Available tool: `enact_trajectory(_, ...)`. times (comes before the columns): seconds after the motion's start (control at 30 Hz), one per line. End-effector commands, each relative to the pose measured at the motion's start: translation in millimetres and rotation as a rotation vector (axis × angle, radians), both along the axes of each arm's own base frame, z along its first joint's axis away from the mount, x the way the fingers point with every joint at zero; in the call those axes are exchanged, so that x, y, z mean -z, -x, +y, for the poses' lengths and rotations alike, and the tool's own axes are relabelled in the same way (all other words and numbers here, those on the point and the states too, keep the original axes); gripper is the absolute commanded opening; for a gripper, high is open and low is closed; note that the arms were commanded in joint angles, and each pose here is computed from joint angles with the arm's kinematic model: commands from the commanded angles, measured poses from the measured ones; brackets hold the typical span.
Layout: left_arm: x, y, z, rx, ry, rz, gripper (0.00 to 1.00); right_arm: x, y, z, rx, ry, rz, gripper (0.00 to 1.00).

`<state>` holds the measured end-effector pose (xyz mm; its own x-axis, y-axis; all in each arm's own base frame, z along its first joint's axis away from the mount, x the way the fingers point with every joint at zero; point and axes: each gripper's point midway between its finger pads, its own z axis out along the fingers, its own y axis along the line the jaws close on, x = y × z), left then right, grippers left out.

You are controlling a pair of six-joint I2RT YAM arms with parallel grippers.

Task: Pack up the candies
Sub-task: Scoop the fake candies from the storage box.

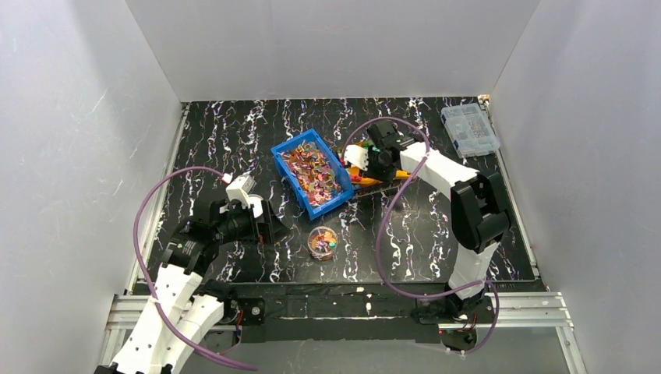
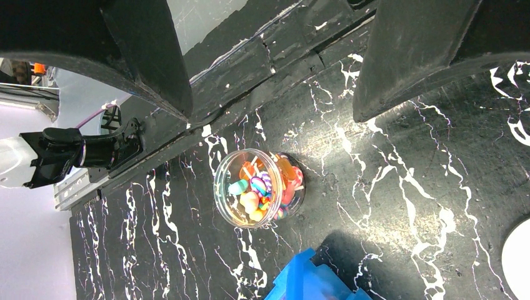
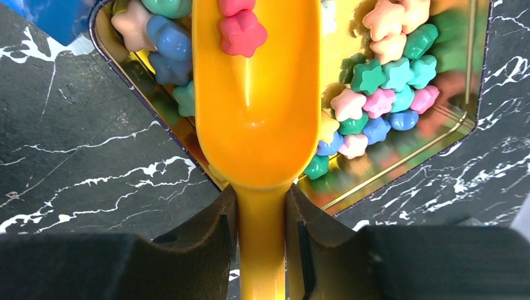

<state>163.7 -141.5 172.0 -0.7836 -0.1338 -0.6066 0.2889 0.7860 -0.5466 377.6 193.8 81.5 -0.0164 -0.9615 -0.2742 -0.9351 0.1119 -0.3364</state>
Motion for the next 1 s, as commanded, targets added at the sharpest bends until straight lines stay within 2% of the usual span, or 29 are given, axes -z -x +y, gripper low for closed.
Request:
enact_trajectory(0.0, 2.3, 0.7, -1.3, 0.02, -0.005, -0.007, 0.99, 2.4, 16.8, 8.4, 0.041, -0.123, 0.119, 0.01)
enact_trajectory(0.43, 3.6, 0.7, -2.1, 0.024, -0.006, 0.004, 0.99, -0.3, -5.0, -9.8, 0.19, -0.239, 0.095, 0.01)
enact_trajectory(0.97, 5.1, 1.0, -3.9, 0.034, -0.004, 0.021, 0.99, -27.2, -23.2, -34.5, 0.347, -0.329, -0.014, 0.01)
